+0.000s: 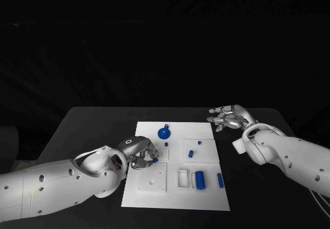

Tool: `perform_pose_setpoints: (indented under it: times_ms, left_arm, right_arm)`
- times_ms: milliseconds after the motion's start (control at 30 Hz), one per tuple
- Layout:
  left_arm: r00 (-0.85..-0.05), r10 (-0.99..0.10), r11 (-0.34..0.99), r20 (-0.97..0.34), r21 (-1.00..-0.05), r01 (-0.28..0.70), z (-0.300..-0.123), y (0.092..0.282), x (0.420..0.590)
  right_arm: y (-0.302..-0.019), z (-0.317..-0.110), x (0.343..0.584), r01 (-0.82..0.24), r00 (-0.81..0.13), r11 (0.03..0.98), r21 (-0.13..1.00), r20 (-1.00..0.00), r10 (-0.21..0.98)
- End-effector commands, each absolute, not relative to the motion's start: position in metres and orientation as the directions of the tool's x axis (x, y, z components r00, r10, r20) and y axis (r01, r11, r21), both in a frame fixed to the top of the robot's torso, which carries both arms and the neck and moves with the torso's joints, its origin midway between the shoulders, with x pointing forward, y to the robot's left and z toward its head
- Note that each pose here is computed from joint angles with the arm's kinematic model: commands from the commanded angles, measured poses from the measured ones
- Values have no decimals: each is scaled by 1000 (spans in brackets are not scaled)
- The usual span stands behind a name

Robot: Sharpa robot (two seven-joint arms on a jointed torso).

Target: Assemble the parts on the task board

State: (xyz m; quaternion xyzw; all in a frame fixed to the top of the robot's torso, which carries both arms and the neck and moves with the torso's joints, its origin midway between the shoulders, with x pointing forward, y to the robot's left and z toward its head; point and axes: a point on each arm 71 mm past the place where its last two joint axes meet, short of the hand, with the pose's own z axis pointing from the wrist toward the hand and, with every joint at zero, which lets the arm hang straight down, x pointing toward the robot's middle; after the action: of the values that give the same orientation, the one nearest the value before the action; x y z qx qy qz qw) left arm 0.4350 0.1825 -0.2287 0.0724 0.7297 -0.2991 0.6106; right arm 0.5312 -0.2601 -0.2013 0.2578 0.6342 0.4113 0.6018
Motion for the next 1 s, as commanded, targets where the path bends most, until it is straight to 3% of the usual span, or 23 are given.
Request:
perform_pose_setpoints:
  times_ms: [33,300,633,1000]
  left_arm:
    - [-259,-424,752,-868,-497,434,-219,184,439]
    - [-332,-627,672,-704,-705,228,-218,199,454]
    - [-331,-703,622,-629,-770,143,-218,207,464]
    - [-318,-785,544,-532,-837,58,-218,217,471]
  right_arm:
    - [-256,-200,529,-176,-174,528,831,-554,814]
    - [-243,-197,518,-159,-259,499,852,-523,812]
    - [-211,-191,496,-110,-417,454,884,-455,787]
    - [-185,-189,478,-8,-513,413,911,-358,780]
